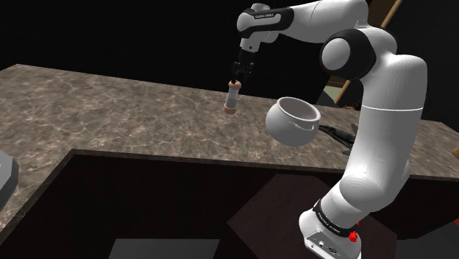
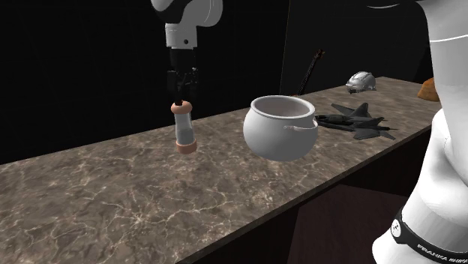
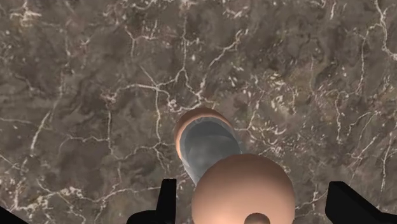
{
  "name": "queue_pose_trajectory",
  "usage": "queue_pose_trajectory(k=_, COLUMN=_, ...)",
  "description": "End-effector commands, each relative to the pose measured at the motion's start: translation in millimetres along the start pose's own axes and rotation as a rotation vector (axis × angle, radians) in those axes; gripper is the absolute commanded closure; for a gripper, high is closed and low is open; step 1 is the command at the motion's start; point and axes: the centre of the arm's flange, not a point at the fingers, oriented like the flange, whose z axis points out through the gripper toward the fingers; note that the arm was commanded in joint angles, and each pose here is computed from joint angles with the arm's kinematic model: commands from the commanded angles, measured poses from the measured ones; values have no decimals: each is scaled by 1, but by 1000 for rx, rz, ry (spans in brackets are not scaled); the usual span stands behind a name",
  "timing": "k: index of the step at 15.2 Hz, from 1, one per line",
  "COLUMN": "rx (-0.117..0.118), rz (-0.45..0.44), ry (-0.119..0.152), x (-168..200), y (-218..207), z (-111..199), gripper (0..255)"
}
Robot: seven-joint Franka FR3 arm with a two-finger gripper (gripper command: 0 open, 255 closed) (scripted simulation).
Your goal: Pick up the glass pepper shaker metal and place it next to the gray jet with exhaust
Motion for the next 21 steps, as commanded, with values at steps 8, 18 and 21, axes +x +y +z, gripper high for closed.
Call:
queue_pose_trajectory(k=8, rx=0, rz=0, ry=1, x=1, y=-1, z=23, gripper=0)
queue_pose_trajectory(k=18, rx=1, rz=0, ry=1, x=1, y=-1, z=23, gripper=255)
queue_pose_trajectory(k=21, rx=0, rz=0, ry=1, x=1, y=-1, z=23, gripper=255)
